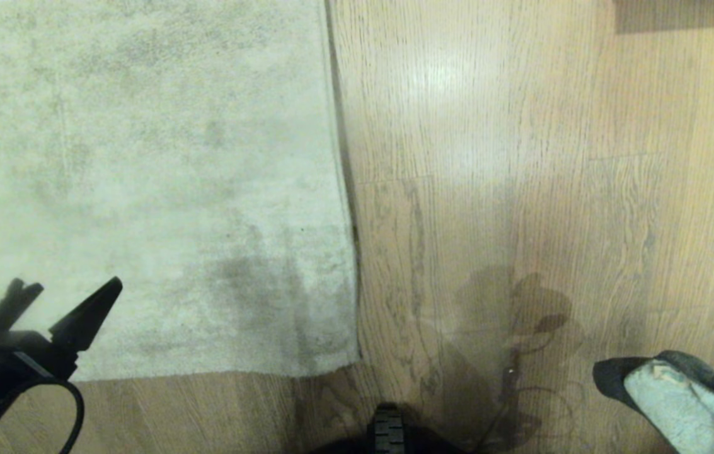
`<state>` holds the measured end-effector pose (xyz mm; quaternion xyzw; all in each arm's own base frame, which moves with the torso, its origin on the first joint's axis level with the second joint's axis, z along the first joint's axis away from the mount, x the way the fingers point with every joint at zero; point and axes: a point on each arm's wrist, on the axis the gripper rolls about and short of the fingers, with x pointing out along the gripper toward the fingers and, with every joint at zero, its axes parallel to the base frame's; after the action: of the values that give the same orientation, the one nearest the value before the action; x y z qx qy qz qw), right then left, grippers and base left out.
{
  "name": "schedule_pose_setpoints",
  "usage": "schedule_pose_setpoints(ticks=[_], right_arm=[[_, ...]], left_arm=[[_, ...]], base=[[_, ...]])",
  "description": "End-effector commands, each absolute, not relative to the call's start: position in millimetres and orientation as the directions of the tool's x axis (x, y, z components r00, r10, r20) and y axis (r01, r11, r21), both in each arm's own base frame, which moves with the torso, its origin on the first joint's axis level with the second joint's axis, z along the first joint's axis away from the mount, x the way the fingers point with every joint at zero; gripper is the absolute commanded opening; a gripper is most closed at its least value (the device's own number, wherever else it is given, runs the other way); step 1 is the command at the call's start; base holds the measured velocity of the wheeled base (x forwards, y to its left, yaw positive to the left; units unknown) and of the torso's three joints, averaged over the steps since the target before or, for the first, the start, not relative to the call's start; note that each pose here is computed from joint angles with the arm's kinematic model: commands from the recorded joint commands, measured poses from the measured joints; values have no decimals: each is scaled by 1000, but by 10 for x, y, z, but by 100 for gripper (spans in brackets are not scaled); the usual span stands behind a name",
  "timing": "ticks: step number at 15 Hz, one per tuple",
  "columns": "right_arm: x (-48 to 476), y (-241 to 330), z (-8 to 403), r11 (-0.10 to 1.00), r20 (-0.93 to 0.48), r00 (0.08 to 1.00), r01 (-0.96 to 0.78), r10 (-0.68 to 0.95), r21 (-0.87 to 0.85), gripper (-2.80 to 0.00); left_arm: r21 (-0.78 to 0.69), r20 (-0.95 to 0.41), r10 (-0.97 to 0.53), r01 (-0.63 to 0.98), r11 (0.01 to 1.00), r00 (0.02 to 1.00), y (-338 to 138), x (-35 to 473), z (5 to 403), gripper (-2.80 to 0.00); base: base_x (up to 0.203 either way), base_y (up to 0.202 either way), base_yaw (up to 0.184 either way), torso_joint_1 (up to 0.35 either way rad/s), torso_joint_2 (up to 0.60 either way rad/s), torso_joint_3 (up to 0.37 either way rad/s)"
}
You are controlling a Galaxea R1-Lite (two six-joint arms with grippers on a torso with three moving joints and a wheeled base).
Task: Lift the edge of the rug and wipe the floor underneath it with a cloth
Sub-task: Lay down the carpet, then put down the rag
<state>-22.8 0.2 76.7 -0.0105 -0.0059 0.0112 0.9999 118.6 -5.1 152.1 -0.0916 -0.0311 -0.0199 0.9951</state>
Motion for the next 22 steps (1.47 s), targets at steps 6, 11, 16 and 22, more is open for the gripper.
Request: schedule_pose_setpoints(ticks=[6, 11, 16, 22], right_arm=[[-227, 2, 768, 1000, 11, 1000, -23, 23, -22, -280], [-227, 2, 768, 1000, 11, 1000, -23, 23, -22, -280], [-227, 2, 768, 1000, 11, 1000, -23, 23, -22, -280], [-227, 2, 768, 1000, 11, 1000, -23, 23, -22, -280]], left_arm=[[-204, 37, 5, 3, 979, 999, -44, 1167, 1493, 0], [-193, -63, 5, -17, 981, 998, -55, 1211, 1386, -280], [-166, -282, -51, 4, 986, 958, -133, 1256, 1146, -280], [-108, -490, -146, 106, 988, 859, -349, 1490, 889, -280]], base=[[0, 0, 0, 0, 0, 0], [0, 0, 0, 0, 0, 0], [0, 0, 0, 0, 0, 0], [0, 0, 0, 0, 0, 0]])
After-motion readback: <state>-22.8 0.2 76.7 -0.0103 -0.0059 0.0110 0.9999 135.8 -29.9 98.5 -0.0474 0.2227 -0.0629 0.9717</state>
